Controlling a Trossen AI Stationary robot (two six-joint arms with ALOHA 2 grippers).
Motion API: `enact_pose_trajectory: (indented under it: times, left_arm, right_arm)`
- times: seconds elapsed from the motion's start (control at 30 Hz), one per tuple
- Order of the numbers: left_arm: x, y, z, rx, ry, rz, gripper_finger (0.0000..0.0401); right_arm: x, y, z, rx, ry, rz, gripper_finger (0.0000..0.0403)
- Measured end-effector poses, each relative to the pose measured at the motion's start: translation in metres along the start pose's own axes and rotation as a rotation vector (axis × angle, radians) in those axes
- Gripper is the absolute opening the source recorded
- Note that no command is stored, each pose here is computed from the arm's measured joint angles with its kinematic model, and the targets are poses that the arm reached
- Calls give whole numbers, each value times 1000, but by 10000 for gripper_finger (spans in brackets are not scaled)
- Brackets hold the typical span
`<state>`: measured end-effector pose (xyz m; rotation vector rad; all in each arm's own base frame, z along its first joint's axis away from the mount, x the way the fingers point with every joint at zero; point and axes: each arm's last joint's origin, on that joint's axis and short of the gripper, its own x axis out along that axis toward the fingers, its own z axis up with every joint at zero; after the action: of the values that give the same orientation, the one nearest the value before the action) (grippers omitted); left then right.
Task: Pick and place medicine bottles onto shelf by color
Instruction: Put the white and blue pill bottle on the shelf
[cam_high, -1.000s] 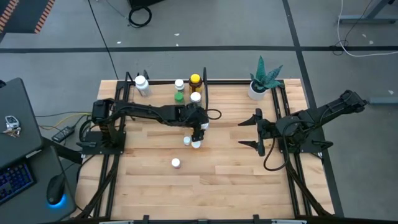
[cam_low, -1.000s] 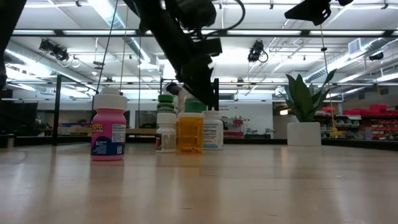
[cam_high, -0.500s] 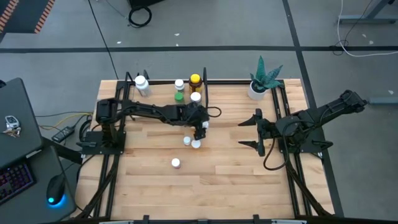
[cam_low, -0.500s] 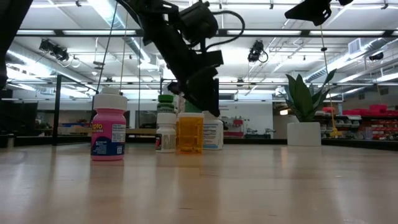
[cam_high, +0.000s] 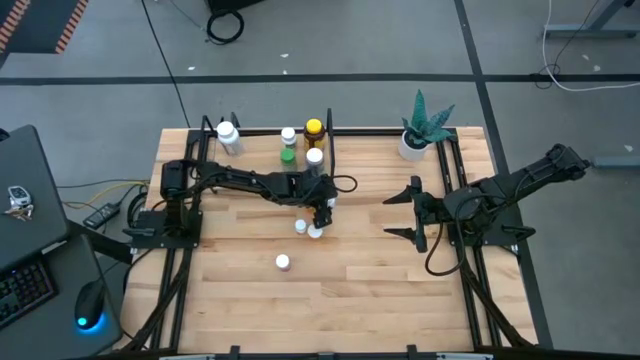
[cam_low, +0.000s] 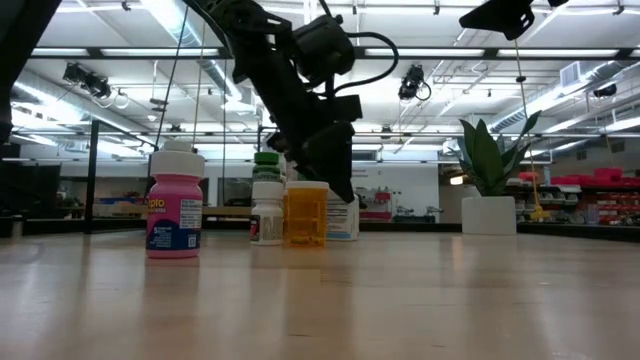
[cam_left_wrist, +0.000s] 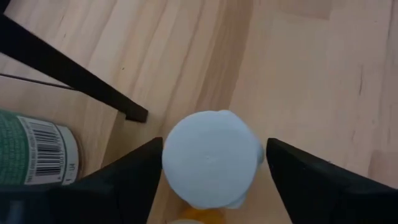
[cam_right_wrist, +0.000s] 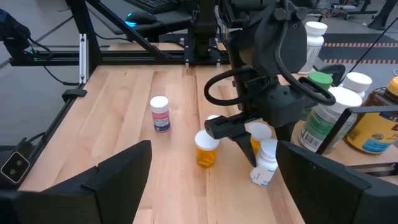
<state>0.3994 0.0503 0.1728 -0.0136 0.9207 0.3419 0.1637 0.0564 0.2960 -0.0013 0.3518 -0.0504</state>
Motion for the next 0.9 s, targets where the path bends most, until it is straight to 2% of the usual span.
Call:
enact_pose_trajectory:
  times: [0.17, 0.3, 0.67, 0.9]
  left_arm:
    - [0, 0, 1, -2, -5, 1, 233]
    - [-3, -1, 3, -9, -18, -2, 211]
    - [-14, -3, 6, -9, -9, -11, 194]
    - [-43, 0, 17, -57, -75, -70, 194]
  right_arm:
    - [0, 0, 0, 0, 0, -2, 352]
    - [0, 0, 0, 0, 0, -2, 352]
    - [0, 0, 0, 2, 0, -2, 352]
    - [0, 0, 0, 2, 0, -2, 352]
